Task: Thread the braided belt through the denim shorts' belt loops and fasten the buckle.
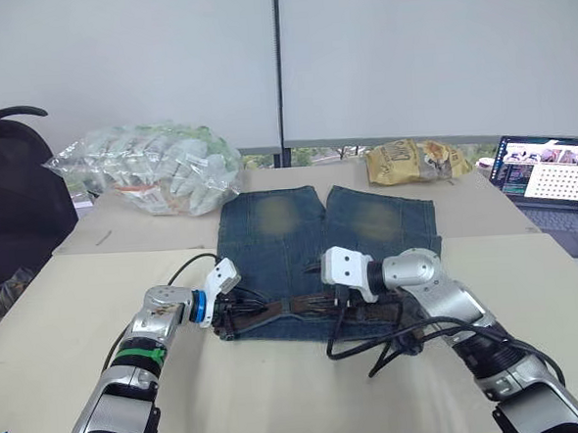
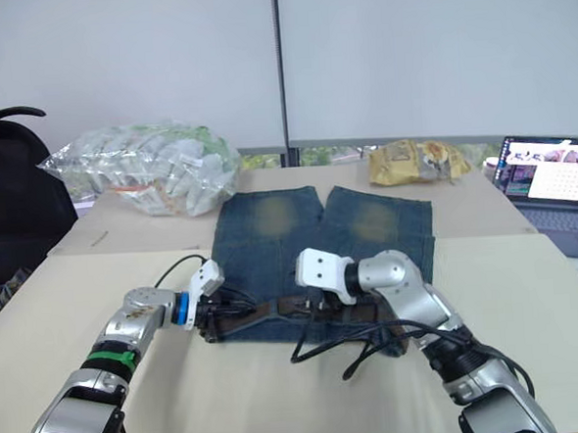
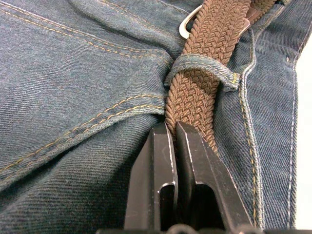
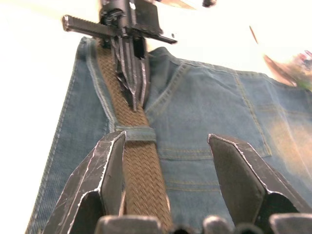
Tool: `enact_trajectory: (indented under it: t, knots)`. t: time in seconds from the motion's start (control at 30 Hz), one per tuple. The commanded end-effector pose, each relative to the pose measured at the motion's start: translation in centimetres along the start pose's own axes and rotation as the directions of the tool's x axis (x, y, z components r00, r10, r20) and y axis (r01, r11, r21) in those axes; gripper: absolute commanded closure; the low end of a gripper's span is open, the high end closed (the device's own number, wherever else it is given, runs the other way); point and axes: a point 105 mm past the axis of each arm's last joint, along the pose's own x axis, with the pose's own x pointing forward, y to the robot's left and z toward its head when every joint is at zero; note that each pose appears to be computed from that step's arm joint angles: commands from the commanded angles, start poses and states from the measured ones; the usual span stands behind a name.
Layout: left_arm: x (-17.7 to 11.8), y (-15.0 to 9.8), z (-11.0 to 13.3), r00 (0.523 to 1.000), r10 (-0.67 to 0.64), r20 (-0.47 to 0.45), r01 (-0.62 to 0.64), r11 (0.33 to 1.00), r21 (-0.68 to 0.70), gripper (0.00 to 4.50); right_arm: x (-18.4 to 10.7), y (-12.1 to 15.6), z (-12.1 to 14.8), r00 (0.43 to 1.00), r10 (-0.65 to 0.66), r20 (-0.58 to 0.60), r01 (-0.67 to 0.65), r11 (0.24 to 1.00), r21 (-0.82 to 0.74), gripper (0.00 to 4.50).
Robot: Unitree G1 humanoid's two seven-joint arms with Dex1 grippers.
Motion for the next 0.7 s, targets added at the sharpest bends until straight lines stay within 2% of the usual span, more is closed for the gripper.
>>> enact_trajectory:
  t: [0.03, 0.13, 0.27, 0.37, 0.57, 0.7]
  knots:
    - [0.6, -0.3, -2.9, 0.996, 0.011, -0.092, -0.016, 0.999, -0.052, 4.50, 0.6, 0.3, -0.7, 0.999, -0.006, -0.050, 0.002, 0.997, -0.081, 1.50]
    - [0.6, -0.3, -2.9, 0.996, 0.010, -0.092, -0.015, 0.999, -0.050, 4.50, 0.9, 0.3, -1.7, 0.995, -0.014, -0.098, 0.002, 0.993, -0.118, 1.50]
    - [0.5, -0.3, -2.9, 0.996, 0.011, -0.092, -0.016, 0.999, -0.050, 4.50, 1.2, 0.3, -1.8, 0.996, -0.012, -0.092, 0.003, 0.995, -0.099, 1.50]
    - [0.5, -0.3, -2.9, 0.996, 0.012, -0.092, -0.016, 0.999, -0.050, 4.50, 1.3, 0.4, -1.5, 0.998, -0.016, -0.067, 0.012, 0.998, -0.058, 2.26]
    - [0.6, -0.3, -2.9, 0.996, 0.011, -0.092, -0.015, 0.999, -0.048, 4.50, 1.5, 1.0, -1.3, 0.998, 0.008, -0.060, -0.010, 1.000, -0.029, 4.33]
    - [0.6, -0.3, -2.9, 0.996, 0.010, -0.094, -0.014, 0.999, -0.046, 4.50, 1.3, 0.8, -1.5, 0.997, -0.005, -0.078, 0.003, 1.000, -0.024, 4.42]
